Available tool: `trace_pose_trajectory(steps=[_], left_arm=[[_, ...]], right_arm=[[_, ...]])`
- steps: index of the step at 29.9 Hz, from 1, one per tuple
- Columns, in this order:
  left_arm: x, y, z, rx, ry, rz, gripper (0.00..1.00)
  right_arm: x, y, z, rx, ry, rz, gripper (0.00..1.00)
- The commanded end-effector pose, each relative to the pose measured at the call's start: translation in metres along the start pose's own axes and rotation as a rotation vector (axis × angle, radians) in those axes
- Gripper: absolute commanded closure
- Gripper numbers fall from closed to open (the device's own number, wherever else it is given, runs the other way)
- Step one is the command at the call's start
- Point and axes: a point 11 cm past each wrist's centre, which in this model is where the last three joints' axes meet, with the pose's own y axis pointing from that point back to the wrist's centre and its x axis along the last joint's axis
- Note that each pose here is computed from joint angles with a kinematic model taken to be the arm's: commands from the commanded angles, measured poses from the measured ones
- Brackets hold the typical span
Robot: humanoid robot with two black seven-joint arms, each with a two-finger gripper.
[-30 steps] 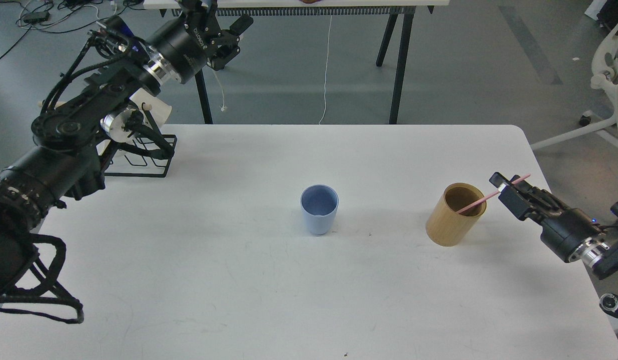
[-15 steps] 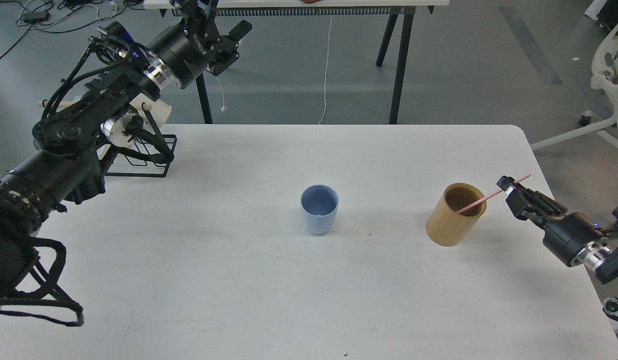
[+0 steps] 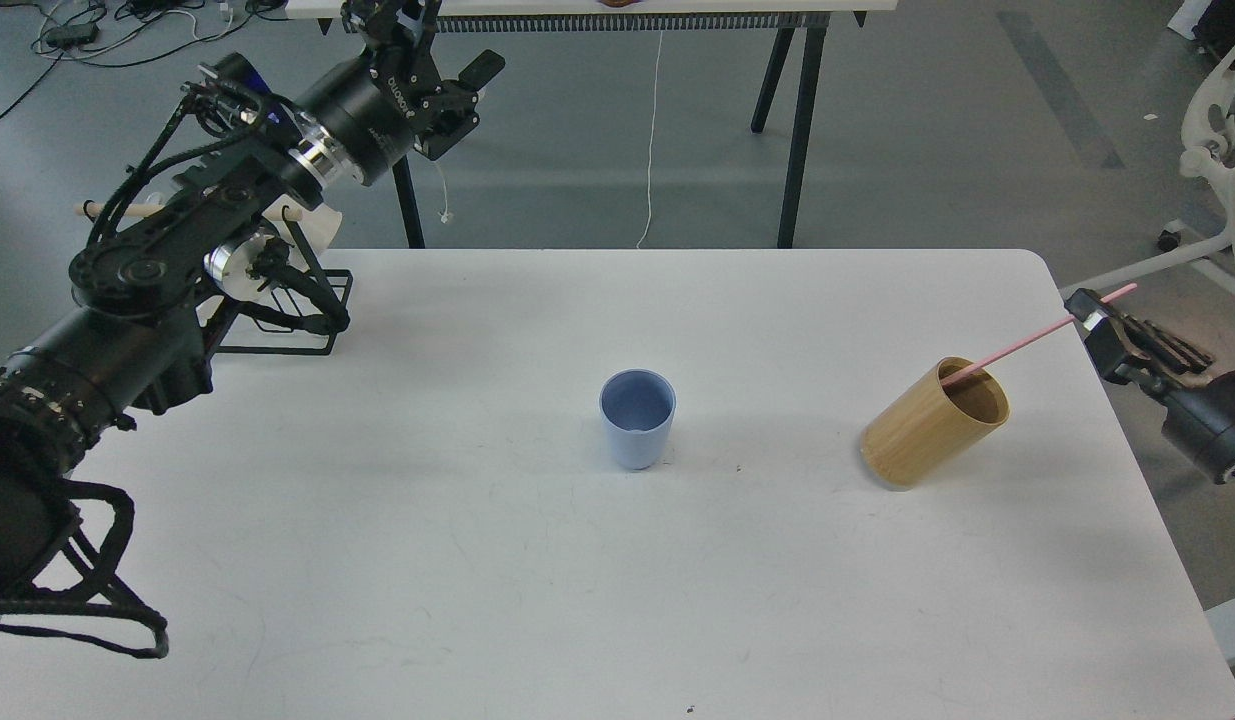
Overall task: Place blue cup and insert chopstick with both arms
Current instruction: 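Pull the pink straw up out of the tan tube with the right gripper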
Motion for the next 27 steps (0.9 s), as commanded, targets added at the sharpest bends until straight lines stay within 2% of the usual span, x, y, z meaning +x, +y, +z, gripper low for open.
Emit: trace_pose_trajectory(steps=[1, 7, 13, 17, 23, 27], left_arm=[[-0.001, 0.002, -0.004, 0.008, 0.004, 0.001, 0.05], [0.001, 0.005, -0.006, 0.012, 0.005, 0.007, 0.05], [0.002, 0.006, -0.008, 0.016, 0.006, 0.009, 0.05], [0.0, 0.008, -0.015, 0.027, 0.015, 0.01, 0.05], [0.001, 0.016, -0.025, 0.046, 0.024, 0.022, 0.05], [0.003, 0.021, -0.031, 0.056, 0.031, 0.03, 0.05]], right_arm=[[0.017, 0.001, -0.018, 0.013, -0.087, 0.039, 1.0], [0.023, -0.006, -0.035, 0.059, -0.111, 0.057, 1.0], [0.017, -0.02, -0.074, 0.172, -0.171, 0.053, 1.0], [0.019, -0.047, -0.102, 0.271, -0.19, 0.083, 1.0], [0.015, -0.082, -0.134, 0.38, -0.151, -0.02, 1.0], [-0.003, -0.107, -0.151, 0.439, -0.034, -0.13, 1.0]])
